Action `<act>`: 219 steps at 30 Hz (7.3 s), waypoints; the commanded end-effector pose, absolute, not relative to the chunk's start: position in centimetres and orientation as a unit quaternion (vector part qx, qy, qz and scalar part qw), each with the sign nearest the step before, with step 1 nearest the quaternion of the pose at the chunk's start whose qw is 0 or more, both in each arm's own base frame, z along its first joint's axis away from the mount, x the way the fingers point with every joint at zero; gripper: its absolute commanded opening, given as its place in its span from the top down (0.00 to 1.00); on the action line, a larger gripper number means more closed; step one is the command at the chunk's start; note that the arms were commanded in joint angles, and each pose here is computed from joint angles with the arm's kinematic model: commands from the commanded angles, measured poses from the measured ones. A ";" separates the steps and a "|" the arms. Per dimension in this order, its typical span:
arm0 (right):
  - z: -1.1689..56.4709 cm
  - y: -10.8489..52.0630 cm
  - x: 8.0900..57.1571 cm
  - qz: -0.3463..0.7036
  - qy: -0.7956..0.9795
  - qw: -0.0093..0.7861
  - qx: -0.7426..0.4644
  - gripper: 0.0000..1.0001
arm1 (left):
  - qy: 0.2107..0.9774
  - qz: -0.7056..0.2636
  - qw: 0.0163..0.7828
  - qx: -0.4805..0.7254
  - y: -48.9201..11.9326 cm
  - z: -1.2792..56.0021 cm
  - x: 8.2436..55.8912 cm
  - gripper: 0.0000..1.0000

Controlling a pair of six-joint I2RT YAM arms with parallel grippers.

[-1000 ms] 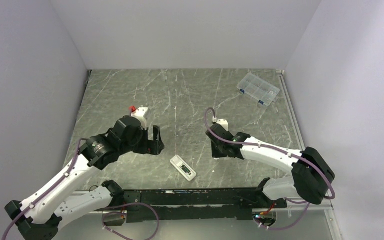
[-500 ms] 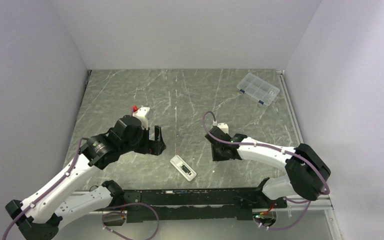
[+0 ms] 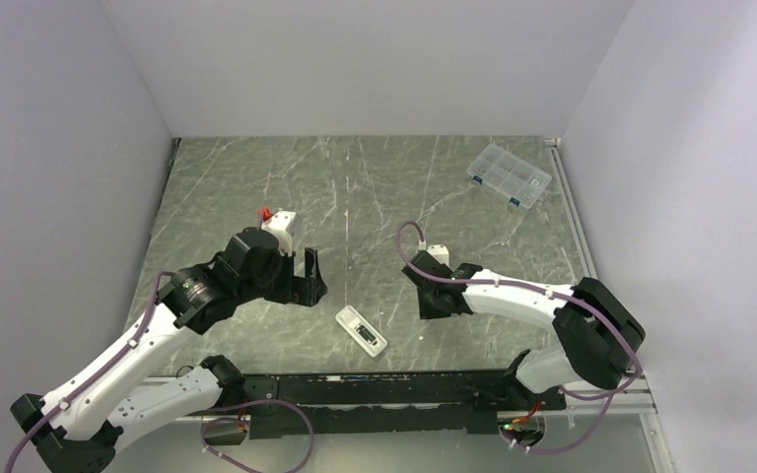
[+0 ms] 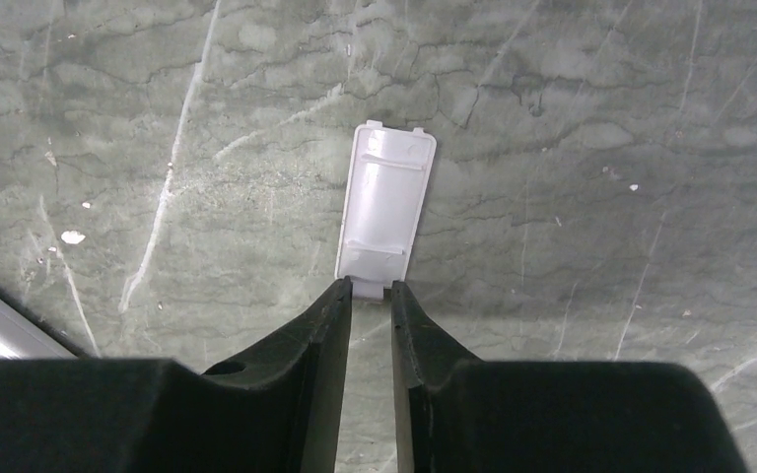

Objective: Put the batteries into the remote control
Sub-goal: Pick up the battery cover at the center of the board, then adjust the battery cover.

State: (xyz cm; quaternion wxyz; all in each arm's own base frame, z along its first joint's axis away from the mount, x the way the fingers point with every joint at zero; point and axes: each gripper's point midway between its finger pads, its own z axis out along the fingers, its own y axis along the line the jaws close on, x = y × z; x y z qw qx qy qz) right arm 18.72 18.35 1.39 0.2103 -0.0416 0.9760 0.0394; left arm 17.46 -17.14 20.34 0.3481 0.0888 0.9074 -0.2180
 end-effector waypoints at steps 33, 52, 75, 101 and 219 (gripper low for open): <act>9.3 22.9 17.3 0.201 0.933 0.270 -0.127 1.00 | 0.881 -0.300 0.319 0.176 -20.7 21.4 15.9 0.01; 19.3 27.9 11.4 0.475 0.791 0.293 -0.249 1.00 | 0.795 -0.493 0.271 0.228 -26.0 25.8 12.1 0.01; 27.4 28.2 2.1 0.669 0.594 0.182 -0.408 0.96 | 0.594 -0.615 0.267 0.445 -27.5 31.3 6.6 0.01; 31.9 29.4 2.2 0.716 0.535 0.187 -0.408 0.96 | 0.464 -0.656 0.294 0.519 -27.3 33.6 4.5 0.36; 24.2 29.9 10.8 0.320 0.611 0.565 -0.454 0.41 | 0.762 -0.615 0.202 0.011 -27.2 23.6 12.1 1.00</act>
